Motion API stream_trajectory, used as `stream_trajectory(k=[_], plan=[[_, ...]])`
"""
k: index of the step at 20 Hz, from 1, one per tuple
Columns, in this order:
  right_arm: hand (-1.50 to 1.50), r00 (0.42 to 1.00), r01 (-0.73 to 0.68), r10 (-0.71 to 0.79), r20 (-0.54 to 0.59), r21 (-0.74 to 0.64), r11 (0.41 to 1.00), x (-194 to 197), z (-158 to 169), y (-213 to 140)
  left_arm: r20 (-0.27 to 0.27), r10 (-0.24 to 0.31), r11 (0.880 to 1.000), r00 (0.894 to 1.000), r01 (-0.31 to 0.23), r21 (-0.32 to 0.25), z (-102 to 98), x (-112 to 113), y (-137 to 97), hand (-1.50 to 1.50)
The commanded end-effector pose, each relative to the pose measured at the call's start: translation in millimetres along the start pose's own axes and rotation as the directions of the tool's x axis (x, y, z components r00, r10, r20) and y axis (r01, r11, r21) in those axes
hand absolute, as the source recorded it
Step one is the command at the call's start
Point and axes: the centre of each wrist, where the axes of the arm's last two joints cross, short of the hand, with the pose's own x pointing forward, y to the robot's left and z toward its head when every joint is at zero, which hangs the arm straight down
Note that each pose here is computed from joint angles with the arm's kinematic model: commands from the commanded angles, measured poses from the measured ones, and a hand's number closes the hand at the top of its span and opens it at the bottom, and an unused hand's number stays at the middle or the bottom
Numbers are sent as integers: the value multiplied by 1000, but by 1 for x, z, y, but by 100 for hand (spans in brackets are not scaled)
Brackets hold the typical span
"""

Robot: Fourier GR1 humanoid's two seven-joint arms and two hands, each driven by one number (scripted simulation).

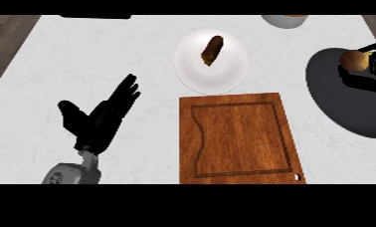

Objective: Pick the pear from the cutting board and place it in the pan

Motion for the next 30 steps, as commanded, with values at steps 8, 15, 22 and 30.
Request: stream_trajectory(k=[8, 15, 22, 30], plan=[[-150, 978, -76, 122, -166, 260, 963, -21, 9, 1, 19, 3, 999, 1000, -2, -37, 7, 3, -8, 0], [-150, 939, 326, -311, -144, 96, 941, -12, -3, 1, 9, 4, 1000, 1000, -4, -5, -4, 14, -7, 0], [-150, 828, 527, -478, -294, 117, 842, -48, 19, -45, 9, 0, 1000, 1000, 0, -15, -3, 6, 1, 0], [-150, 792, 607, -548, -270, 248, 755, -76, 41, -109, 18, 18, 1000, 1000, -18, -3, -7, 7, -4, 0]])
